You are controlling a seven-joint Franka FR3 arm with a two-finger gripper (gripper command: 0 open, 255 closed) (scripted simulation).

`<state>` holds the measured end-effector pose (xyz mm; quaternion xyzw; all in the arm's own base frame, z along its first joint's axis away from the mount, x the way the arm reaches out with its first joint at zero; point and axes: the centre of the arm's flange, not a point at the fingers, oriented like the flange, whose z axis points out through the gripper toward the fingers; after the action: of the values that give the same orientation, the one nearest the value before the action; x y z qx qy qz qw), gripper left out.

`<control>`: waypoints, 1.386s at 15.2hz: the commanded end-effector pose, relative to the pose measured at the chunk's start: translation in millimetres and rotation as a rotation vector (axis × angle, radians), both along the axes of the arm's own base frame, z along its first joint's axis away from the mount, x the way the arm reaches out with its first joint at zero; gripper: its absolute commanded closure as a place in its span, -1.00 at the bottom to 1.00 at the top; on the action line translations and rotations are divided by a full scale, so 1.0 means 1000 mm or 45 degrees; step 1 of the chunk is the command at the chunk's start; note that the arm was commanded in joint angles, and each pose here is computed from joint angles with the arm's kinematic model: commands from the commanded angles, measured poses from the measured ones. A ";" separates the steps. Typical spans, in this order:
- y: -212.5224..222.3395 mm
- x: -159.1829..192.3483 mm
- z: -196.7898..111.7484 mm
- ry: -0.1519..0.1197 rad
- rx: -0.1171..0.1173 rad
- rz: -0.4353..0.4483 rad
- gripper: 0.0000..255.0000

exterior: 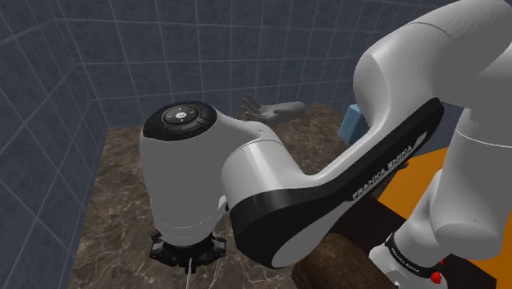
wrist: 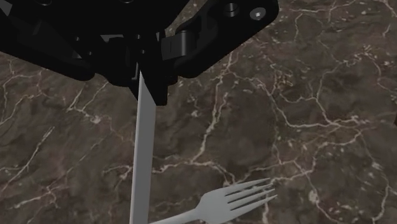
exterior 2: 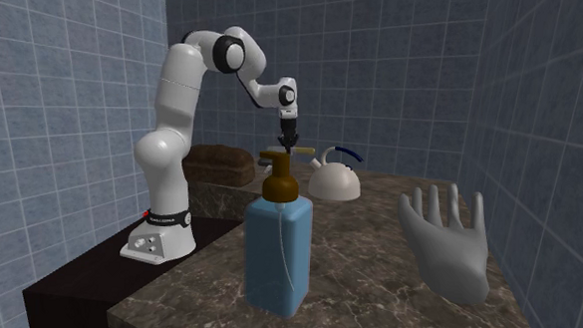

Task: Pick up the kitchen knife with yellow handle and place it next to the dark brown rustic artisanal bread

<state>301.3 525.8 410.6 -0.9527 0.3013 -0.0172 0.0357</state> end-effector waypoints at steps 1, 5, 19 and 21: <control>0.000 -0.001 -0.011 0.000 0.000 0.000 1.00; 0.000 -0.001 -0.032 0.000 0.000 0.000 1.00; 0.000 -0.001 -0.075 0.000 0.000 0.000 1.00; 0.000 -0.001 -0.075 0.000 0.000 0.000 -1.00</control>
<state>300.7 525.9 335.8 -0.9527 0.3014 -0.0173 0.0359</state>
